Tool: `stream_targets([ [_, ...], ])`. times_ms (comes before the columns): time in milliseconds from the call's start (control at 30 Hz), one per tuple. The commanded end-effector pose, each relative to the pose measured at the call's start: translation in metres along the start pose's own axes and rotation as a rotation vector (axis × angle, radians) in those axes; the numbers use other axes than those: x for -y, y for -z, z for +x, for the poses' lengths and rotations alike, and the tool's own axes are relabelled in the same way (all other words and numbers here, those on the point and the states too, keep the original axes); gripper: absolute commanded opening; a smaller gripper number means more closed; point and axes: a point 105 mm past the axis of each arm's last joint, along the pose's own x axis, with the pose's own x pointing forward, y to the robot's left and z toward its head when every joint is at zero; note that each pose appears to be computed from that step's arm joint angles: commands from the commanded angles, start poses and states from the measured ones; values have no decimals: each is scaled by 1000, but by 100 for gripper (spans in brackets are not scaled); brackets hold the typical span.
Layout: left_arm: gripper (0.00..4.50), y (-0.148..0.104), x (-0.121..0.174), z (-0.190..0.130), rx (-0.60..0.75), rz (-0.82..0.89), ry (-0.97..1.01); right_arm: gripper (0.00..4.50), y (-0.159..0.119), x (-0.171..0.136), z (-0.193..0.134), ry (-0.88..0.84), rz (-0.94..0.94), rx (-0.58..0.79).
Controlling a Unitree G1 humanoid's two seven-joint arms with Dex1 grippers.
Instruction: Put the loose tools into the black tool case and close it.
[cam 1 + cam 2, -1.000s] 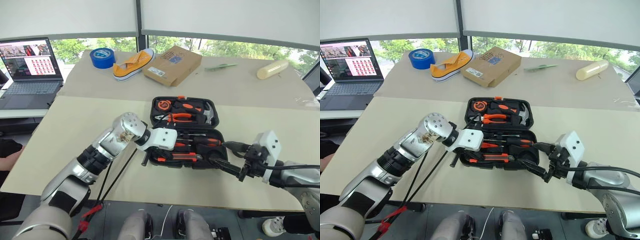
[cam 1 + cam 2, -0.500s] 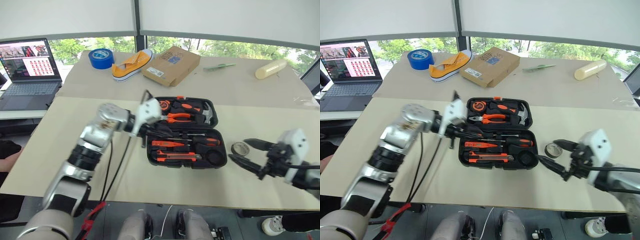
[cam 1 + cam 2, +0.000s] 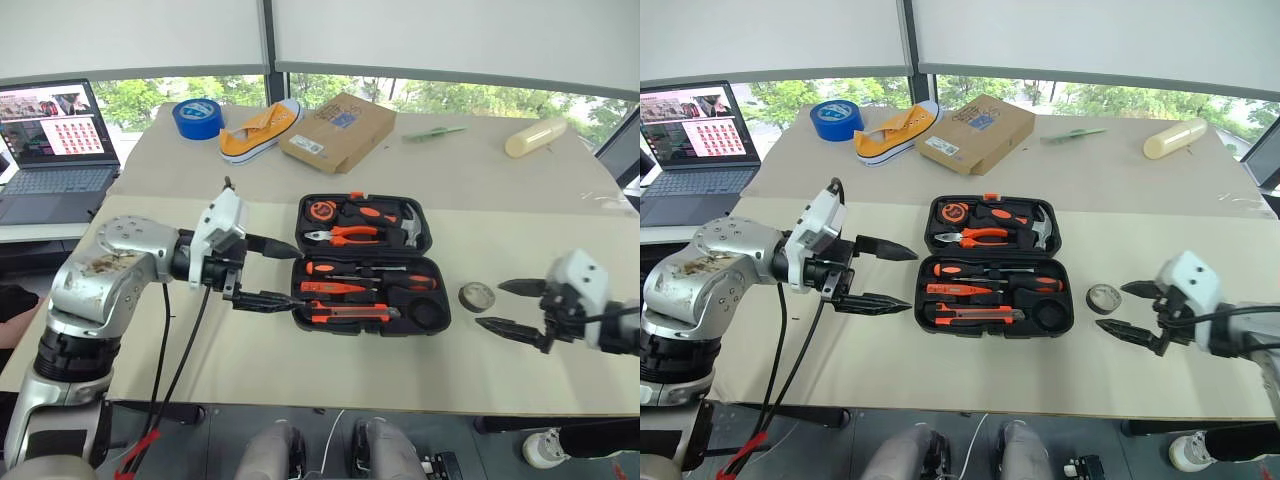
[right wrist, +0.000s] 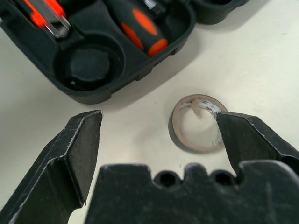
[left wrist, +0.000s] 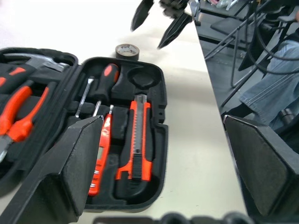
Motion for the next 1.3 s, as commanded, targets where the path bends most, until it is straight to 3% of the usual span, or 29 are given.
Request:
stream_targets([
  [33, 446, -6, 7, 2, -6, 45, -3, 450, 7, 0, 13, -19, -26, -32],
  [67, 450, -6, 7, 2, -7, 45, -5, 408, 10, 1, 15, -20, -28, -40],
  [133, 450, -5, 8, 2, -12, 45, -13, 375, 16, 2, 22, -18, -26, -56],
  [300, 450, -1, 9, 3, -31, 62, -15, 205, 21, 5, 29, 5, -25, -53],
  [467, 450, 1, 10, 6, -35, 76, -14, 24, 16, 7, 17, 25, -29, -20],
  [500, 450, 1, 9, 6, -34, 77, -14, 7, 15, 7, 15, 27, -29, -15],
  [800, 450, 5, 9, 10, -46, 104, -1, 7, -47, -12, -6, -77, -35, 163],
  [867, 450, 7, 9, 12, -52, 112, 6, 7, -58, -37, 6, -164, -70, 172],
  [1067, 450, 7, 7, 13, -54, 125, 12, 7, -61, -60, 37, -200, -79, 165],
  [1300, 450, 7, 5, 13, -52, 131, 5, 7, -38, -50, 49, -118, -103, 26],
])
